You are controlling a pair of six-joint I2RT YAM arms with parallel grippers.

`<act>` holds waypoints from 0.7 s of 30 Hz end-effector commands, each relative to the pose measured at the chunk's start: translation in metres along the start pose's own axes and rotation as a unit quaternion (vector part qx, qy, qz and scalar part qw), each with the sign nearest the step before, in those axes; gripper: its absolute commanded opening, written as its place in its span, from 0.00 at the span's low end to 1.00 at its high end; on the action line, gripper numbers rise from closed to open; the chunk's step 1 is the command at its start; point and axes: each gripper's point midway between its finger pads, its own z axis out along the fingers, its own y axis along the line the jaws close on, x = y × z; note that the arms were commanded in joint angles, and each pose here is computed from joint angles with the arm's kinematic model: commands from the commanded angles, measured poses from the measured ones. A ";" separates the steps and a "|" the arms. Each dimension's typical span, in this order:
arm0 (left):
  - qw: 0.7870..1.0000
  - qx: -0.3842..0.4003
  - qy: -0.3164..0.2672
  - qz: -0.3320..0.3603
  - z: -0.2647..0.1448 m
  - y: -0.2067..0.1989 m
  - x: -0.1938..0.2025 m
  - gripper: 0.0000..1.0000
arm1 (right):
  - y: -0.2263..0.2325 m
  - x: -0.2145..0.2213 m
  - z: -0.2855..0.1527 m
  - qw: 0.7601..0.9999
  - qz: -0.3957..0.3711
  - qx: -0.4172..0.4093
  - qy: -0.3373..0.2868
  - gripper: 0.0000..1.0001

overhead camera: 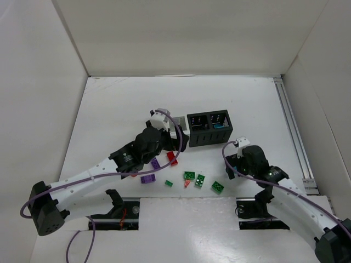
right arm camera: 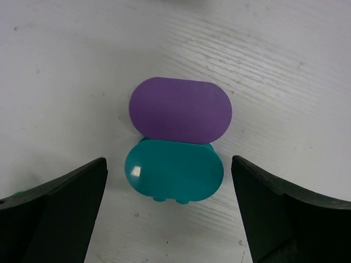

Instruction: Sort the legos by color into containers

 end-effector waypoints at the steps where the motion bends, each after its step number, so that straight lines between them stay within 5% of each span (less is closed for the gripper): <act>1: 0.999 -0.008 -0.013 -0.032 -0.003 0.000 -0.005 1.00 | -0.007 -0.011 0.003 0.998 0.051 0.038 -0.030 0.98; 9: 1.000 -0.008 -0.004 -0.029 0.000 -0.002 -0.003 1.00 | -0.003 0.002 0.019 0.998 0.061 0.032 0.002 0.86; 13: 1.000 -0.008 -0.004 -0.029 0.000 -0.002 -0.003 1.00 | 0.000 0.002 0.021 0.998 0.062 0.030 0.009 0.66; 21: 1.000 0.010 0.001 -0.021 -0.002 -0.007 -0.003 1.00 | 0.004 -0.033 -0.010 0.999 -0.014 0.013 -0.039 0.48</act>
